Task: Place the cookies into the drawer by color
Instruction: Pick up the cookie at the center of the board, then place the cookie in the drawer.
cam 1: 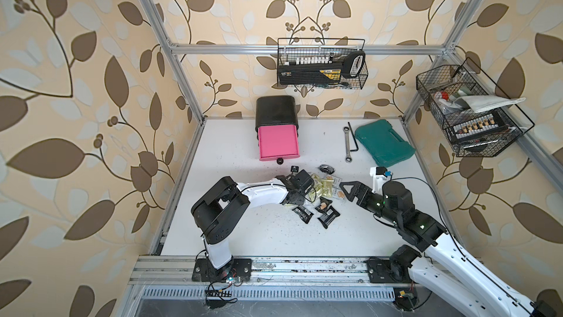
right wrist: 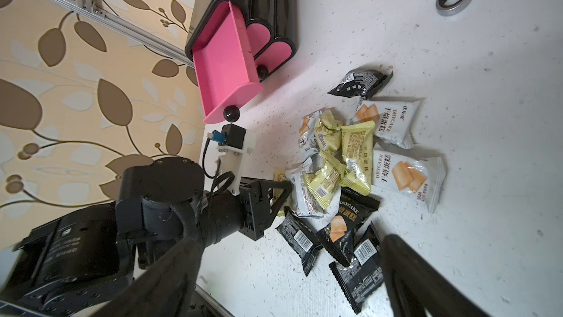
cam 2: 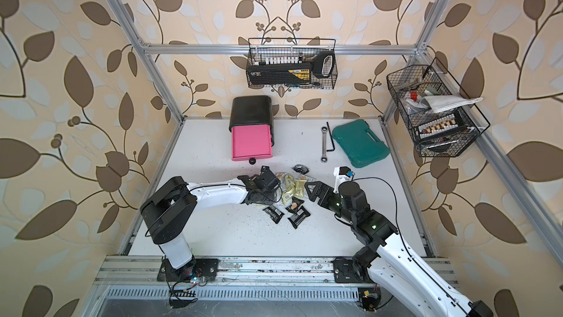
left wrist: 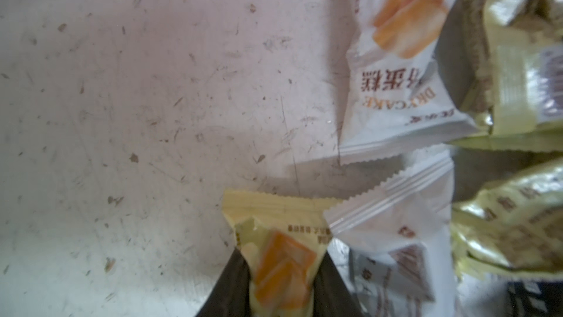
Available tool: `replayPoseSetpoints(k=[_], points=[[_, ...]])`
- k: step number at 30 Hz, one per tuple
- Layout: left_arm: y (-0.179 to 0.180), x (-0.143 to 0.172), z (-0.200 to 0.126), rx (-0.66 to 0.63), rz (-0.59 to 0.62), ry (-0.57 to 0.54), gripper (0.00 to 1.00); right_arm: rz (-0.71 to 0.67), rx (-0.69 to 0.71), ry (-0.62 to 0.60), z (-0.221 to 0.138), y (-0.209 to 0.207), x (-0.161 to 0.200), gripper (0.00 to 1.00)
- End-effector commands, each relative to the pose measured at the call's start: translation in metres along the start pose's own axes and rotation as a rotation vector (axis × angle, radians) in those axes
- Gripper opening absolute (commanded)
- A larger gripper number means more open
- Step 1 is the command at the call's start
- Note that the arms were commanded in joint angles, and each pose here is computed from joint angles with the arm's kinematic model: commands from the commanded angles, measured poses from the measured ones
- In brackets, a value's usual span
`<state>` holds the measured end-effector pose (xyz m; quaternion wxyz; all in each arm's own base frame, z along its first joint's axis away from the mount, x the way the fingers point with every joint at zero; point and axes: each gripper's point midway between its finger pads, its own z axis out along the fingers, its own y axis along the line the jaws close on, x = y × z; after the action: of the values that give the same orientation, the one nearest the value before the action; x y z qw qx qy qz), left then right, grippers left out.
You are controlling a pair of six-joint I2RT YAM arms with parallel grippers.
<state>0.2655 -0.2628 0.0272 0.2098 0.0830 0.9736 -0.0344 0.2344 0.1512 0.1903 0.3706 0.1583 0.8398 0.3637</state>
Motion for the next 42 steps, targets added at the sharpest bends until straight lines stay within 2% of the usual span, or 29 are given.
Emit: replayPoseSetpoints(k=[1,7,11,17,20,27,31,38,42], points=[[-0.002,-0.016,-0.032,0.042,-0.010,-0.049,0.23,-0.011,-0.005,-0.013,-0.002,0.004,-0.004,0.94],[-0.005,-0.052,-0.079,0.079,-0.005,-0.169,0.24,-0.012,0.002,-0.018,0.000,0.000,-0.003,0.94],[-0.004,-0.096,-0.115,0.112,-0.012,-0.285,0.24,-0.014,-0.001,-0.018,0.001,0.001,-0.003,0.94],[0.033,-0.168,-0.152,0.091,-0.074,-0.419,0.24,-0.013,-0.009,-0.009,0.002,0.003,-0.002,0.94],[0.060,-0.197,-0.160,0.053,-0.117,-0.469,0.24,-0.010,-0.010,-0.013,0.000,0.002,-0.001,0.94],[0.125,-0.231,-0.139,-0.094,-0.180,-0.467,0.25,-0.012,0.000,-0.025,-0.008,0.000,-0.003,0.94],[0.139,-0.236,-0.114,-0.104,-0.186,-0.423,0.25,-0.017,0.001,-0.032,-0.011,0.000,-0.004,0.94],[0.142,-0.234,-0.070,-0.101,-0.196,-0.338,0.28,-0.016,0.008,-0.029,-0.014,-0.002,-0.003,0.94],[0.145,-0.231,-0.056,-0.106,-0.205,-0.315,0.33,-0.018,0.017,-0.032,-0.017,-0.005,-0.002,0.94]])
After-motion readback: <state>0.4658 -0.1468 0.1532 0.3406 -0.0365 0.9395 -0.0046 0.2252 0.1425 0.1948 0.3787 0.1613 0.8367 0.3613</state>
